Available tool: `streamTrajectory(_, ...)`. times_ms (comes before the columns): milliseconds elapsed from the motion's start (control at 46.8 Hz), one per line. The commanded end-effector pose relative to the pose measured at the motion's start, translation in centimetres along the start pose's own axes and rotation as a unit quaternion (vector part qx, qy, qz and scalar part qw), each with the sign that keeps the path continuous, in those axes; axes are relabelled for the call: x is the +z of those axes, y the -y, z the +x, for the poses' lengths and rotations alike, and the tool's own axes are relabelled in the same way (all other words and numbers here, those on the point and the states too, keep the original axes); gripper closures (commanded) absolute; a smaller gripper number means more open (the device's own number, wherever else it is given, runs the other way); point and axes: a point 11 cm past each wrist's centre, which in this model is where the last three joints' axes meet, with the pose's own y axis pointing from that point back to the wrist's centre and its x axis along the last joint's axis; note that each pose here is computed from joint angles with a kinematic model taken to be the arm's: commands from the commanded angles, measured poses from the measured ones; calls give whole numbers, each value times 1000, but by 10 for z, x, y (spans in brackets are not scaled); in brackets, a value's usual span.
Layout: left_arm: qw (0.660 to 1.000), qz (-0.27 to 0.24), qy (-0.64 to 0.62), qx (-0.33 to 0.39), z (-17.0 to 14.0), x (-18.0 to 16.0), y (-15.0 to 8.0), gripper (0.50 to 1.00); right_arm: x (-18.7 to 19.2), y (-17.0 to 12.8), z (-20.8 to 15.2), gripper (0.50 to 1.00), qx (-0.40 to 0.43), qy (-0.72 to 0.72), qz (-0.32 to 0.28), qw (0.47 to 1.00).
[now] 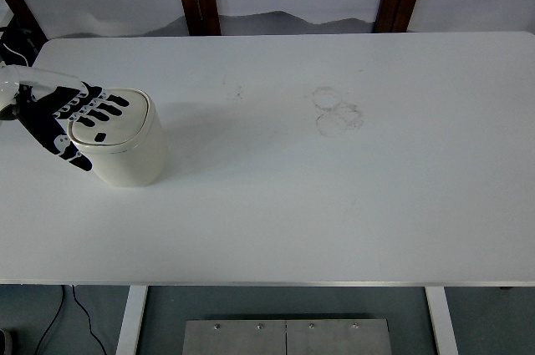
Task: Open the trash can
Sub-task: 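Place the left hand fingers on the trash can lid near its button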
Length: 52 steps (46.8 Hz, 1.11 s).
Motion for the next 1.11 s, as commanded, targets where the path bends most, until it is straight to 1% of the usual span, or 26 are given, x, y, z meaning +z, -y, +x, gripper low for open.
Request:
streamTrajectory(0, 1000, 6, -6, -1, -2, -7, -1, 500, 0, 0, 0, 505, 0, 1, 0, 1000)
streamTrajectory(513, 1000, 9, -13, 5, 3, -11, -2, 500, 0, 0, 0, 505, 0, 1, 0, 1000)
streamTrajectory(662, 1000, 12, -23, 14, 11, -15, 0, 500, 1, 0, 0, 505, 0, 1, -1, 1000)
streamTrajectory(854, 999, 10, -30, 13, 14, -17, 7, 500, 1, 0, 0, 505, 0, 1, -1, 1000)
streamTrajectory(1089, 999, 10, -31, 4, 10, -17, 14, 500, 1, 0, 0, 505, 1, 1, -1, 1000)
